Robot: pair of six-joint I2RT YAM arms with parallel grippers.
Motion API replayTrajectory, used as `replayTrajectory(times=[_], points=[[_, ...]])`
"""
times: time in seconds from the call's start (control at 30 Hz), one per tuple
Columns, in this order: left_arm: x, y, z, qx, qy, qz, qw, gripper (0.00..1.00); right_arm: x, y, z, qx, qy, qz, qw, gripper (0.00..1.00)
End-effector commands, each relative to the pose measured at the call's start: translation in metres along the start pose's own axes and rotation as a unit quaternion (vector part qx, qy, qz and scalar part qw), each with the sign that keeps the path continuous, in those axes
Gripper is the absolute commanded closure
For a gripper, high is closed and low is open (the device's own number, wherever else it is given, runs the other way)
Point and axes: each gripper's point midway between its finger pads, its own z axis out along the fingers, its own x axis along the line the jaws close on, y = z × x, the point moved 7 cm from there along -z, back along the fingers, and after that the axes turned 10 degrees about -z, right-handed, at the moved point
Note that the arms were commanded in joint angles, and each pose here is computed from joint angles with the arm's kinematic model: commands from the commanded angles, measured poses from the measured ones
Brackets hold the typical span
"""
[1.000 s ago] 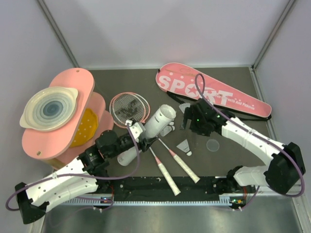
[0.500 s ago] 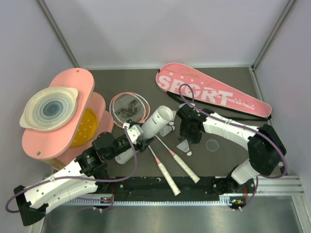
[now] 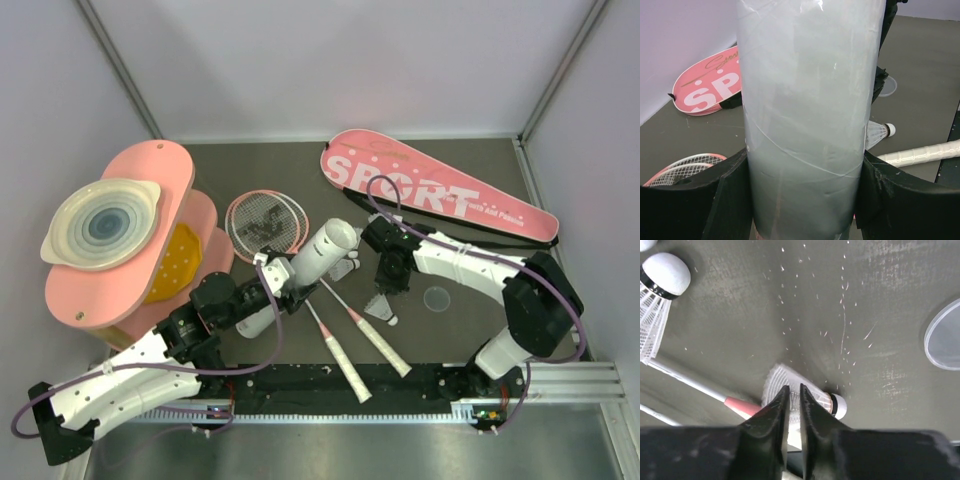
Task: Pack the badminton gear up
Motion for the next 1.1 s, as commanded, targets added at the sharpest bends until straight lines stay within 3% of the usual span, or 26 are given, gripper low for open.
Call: replayTrajectory(times=[0.0,0.2,0.33,0.4,0.47,0.6,0.7,0.87,1.07], points=[[0.000,0.011,0.003,-0.029,-0.004,0.011,1.000,0.86,0.006,0.015,-0.022,-0.051,0.027,0.016,0.998,0.97],[0.002,0.008,0.005,-0.021,0.000,0.013,1.000,0.86,-0.009,0.040,-0.080,-0.178,0.120,0.033,0.976,1.00],[0.000,0.005,0.008,-0.018,-0.001,0.003,1.000,0.86,-0.033,0.055,-0.135,-0.254,0.235,0.038,0.937,1.00],[-0.001,0.004,0.009,-0.015,-0.010,0.001,1.000,0.86,-0.037,0.057,-0.170,-0.277,0.326,0.024,0.904,1.00],[-0.002,0.002,0.011,-0.010,-0.015,0.007,1.000,0.86,-0.041,0.066,-0.203,-0.310,0.358,0.005,0.881,1.00],[-0.001,-0.002,0.014,-0.001,-0.012,0.011,1.000,0.86,-0.030,0.065,-0.265,-0.324,0.446,-0.051,0.833,1.00],[-0.002,-0.002,0.014,-0.002,-0.020,0.013,1.000,0.86,-0.029,0.063,-0.291,-0.336,0.473,-0.063,0.812,1.00],[-0.003,-0.002,0.014,-0.002,-0.025,0.014,1.000,0.86,-0.028,0.061,-0.311,-0.346,0.499,-0.071,0.791,1.00],[-0.005,-0.002,0.014,-0.008,-0.031,0.013,0.999,0.86,-0.019,0.053,-0.307,-0.309,0.554,-0.066,0.770,1.00]])
